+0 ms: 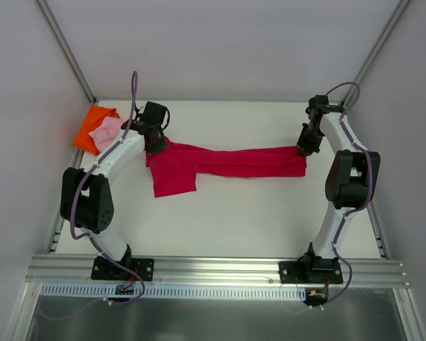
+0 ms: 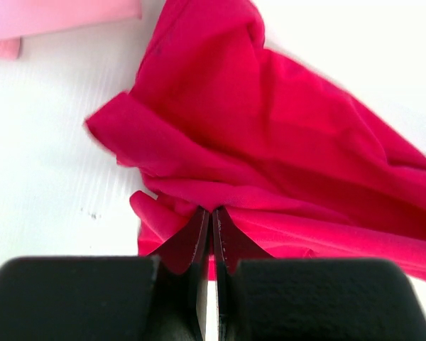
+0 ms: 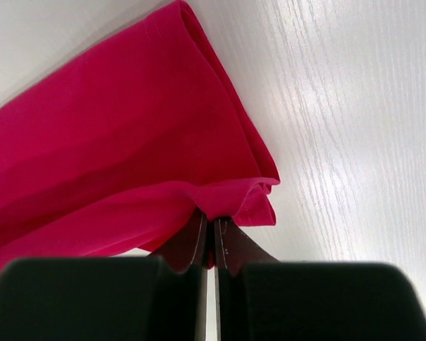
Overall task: Fold and stack the t-shirts
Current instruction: Fold the other side of the tshirt into a rectangle
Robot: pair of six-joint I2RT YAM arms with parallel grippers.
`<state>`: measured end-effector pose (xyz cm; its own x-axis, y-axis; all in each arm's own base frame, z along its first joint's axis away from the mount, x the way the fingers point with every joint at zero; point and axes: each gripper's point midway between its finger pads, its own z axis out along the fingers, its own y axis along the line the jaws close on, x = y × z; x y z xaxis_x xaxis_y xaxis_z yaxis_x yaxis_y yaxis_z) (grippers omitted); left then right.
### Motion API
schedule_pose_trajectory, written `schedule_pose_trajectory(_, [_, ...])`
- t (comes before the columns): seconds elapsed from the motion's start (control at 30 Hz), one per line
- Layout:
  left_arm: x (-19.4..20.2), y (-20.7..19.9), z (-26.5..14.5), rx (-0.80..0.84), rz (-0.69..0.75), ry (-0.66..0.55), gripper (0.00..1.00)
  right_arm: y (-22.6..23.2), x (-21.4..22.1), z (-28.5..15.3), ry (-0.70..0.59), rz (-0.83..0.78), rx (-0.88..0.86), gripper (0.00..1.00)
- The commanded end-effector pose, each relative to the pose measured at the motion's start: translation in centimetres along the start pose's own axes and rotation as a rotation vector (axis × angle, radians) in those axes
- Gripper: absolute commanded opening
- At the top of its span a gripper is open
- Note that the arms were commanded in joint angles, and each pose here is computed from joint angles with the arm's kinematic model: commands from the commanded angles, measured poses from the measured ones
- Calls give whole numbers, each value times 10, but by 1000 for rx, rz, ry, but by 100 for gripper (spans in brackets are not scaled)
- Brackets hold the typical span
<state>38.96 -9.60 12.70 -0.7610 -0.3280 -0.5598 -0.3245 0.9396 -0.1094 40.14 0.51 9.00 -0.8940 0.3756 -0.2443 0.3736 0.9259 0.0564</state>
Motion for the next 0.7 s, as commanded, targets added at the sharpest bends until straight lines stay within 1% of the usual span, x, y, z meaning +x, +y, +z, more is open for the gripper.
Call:
schedule_pose_trajectory(0.0, [-37,4,1,-33,-2,-92,0,-6,-6,-8,-26,-37,30,1])
schedule_pose_trajectory(0.1, [-54,-4,2,-24,-14,-118,0,-6,-9,-8,-32,-51,28,1])
schedule_pose_trajectory(0.17, [-59,-5,4,-29,-15,-120,0,-6,-10,-7,-34,-55,29,1])
schedule_pose_trajectory(0.33, [-86,-11,-2,-33,-13,-170,0,-5,-19,-5,-45,-59,38,1])
schedule_pose_trajectory(0.5, [-95,-6,6,-59,-12,-167,0,0,-24,-1,-42,-65,25,1])
schedule_pose_trajectory(0.67, [-106,2,15,-92,-11,-173,0,-3,-35,-2,-85,-84,47,1])
